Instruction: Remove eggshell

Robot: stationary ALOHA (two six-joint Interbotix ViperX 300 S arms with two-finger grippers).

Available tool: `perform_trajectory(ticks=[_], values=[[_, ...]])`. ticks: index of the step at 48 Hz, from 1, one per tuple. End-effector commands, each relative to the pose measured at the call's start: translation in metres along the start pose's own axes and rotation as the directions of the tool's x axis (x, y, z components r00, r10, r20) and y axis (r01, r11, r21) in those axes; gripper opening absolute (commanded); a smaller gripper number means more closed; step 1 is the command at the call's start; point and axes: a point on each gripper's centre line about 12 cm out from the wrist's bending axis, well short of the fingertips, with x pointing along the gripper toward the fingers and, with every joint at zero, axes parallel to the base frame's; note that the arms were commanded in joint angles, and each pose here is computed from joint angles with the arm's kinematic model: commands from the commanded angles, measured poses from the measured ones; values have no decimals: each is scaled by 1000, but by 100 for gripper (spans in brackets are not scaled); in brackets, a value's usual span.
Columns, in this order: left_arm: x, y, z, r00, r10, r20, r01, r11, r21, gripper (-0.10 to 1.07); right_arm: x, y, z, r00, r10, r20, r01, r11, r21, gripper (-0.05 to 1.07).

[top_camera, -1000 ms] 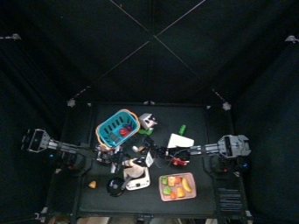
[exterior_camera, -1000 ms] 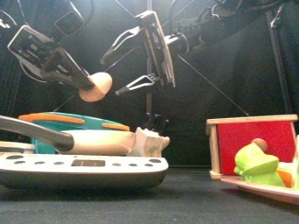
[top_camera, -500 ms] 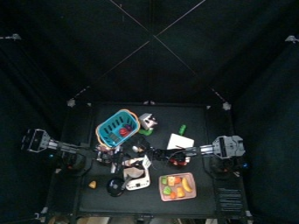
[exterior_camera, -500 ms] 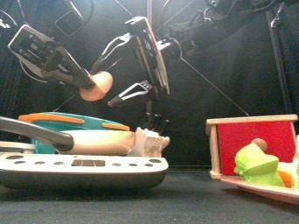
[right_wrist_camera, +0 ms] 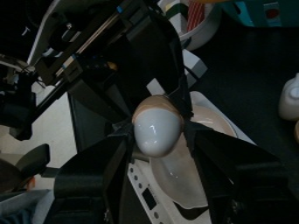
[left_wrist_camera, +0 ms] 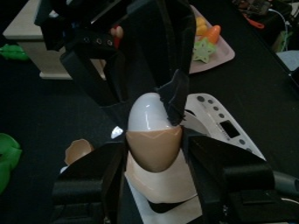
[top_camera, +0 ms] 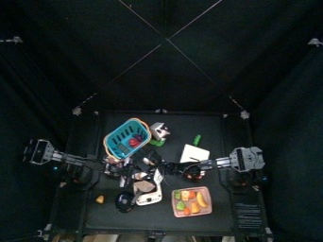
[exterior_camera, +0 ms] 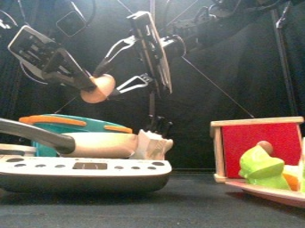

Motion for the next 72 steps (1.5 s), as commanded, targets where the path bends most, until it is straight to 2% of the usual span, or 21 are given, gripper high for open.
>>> perform_trajectory(ticks=[1,30,72], values=[[1,3,12,999,9,36,-9,1000,-3,68,-5,13,15,999,32,42,-32,999,-1,79],[0,6,4,1000,18,18,-18,1000,-6,68,-8,11,13,999,29,35,-29,1000,-1,78],[-4,5,1,1000,19,14,-18,1000,-9,68,-19,13,15,998,36,43,-36,999,2,78]])
